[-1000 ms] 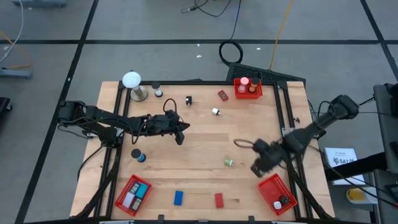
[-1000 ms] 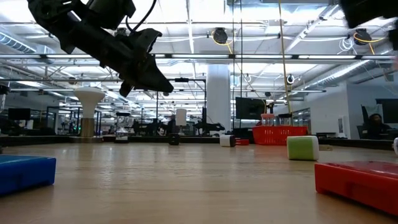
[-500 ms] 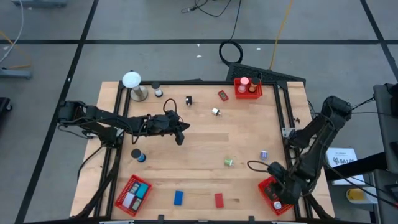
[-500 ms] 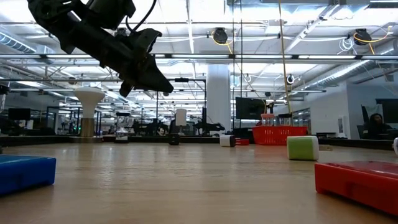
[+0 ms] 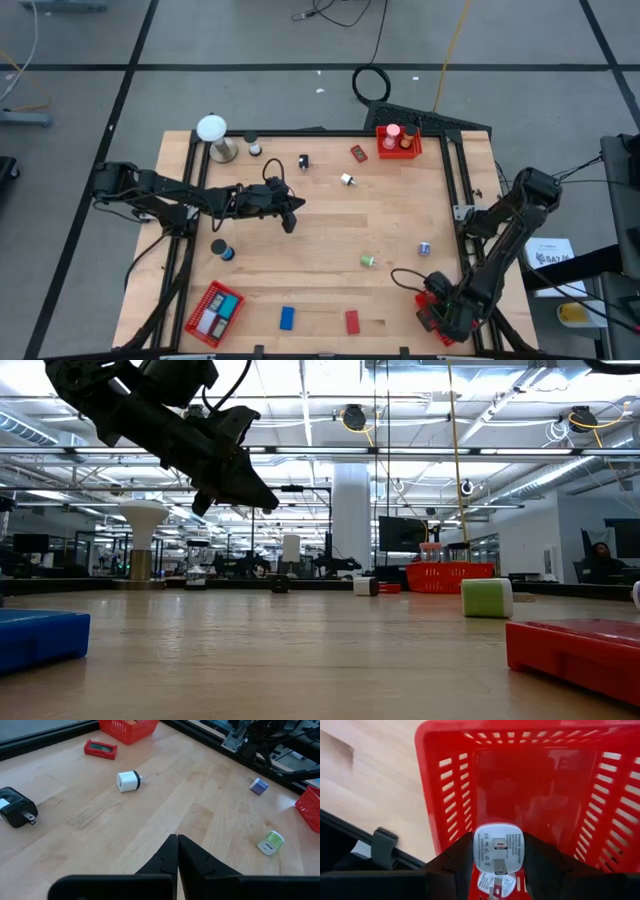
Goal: Pick & Place Office items
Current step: Put the pink charger adapter into the bottom right red basket, then put the blue charger adapter into the bottom right red basket
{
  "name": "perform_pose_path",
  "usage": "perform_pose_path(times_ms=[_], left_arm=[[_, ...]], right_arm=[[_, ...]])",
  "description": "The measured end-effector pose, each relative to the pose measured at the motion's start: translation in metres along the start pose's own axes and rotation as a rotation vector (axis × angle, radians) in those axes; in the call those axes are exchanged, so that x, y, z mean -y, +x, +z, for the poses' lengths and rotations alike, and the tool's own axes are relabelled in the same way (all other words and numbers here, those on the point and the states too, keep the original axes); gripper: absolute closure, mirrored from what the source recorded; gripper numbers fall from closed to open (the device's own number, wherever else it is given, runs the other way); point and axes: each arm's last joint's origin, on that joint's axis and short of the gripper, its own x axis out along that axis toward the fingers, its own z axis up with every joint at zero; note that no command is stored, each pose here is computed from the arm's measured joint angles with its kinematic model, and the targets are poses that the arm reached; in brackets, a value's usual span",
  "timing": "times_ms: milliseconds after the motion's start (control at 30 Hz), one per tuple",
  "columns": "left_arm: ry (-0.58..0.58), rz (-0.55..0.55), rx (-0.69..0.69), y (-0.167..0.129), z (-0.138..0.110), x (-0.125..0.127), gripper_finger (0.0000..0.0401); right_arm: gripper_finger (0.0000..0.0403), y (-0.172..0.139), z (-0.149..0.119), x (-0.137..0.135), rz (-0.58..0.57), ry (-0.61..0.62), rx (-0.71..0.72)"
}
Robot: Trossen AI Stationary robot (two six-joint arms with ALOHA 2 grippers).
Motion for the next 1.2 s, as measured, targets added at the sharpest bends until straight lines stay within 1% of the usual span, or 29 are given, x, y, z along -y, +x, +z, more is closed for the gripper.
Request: perform_pose_path(times_ms=[167,300,400,533,633,800,1000,1100,1200], left_arm=[[-0.002,0.0,0.0,0.0,0.0,0.0,0.039],[-0.003,0.0,0.0,0.0,0.0,0.0,0.0398],[-0.003,0.001,0.001,0.0,0.0,0.0,0.0393],[0.0,0.001,0.001,0.0,0.0,0.0,0.0395],[0.001,0.001,0.001,0.0,0.0,0.0,0.0398],[0.005,0.018,0.009,0.0,0.0,0.0,0.0386],[0.012,0.018,0.009,0.0,0.0,0.0,0.0398],[0.012,0.018,0.009,0.0,0.0,0.0,0.039],[0.014,0.018,0.009,0.0,0.0,-0.001,0.0386]], right_arm=[[0.0266,0.006,-0.002,0.0,-0.015,0.003,0.009],[0.0257,0.007,-0.003,-0.003,0.006,0.005,-0.004],[0.025,0.008,-0.003,-0.003,0.009,0.004,-0.01],[0.0249,0.008,-0.005,-0.003,-0.013,-0.004,-0.049],[0.0244,0.008,-0.005,-0.003,-0.016,-0.004,-0.052],[0.0226,0.008,-0.005,-0.004,-0.004,-0.002,-0.06],[0.0196,0.007,-0.007,-0.005,0.001,-0.004,-0.092],[0.0185,0.002,-0.008,-0.006,0.029,-0.012,-0.115],[0.018,-0.014,-0.006,-0.004,0.069,0.001,-0.132]])
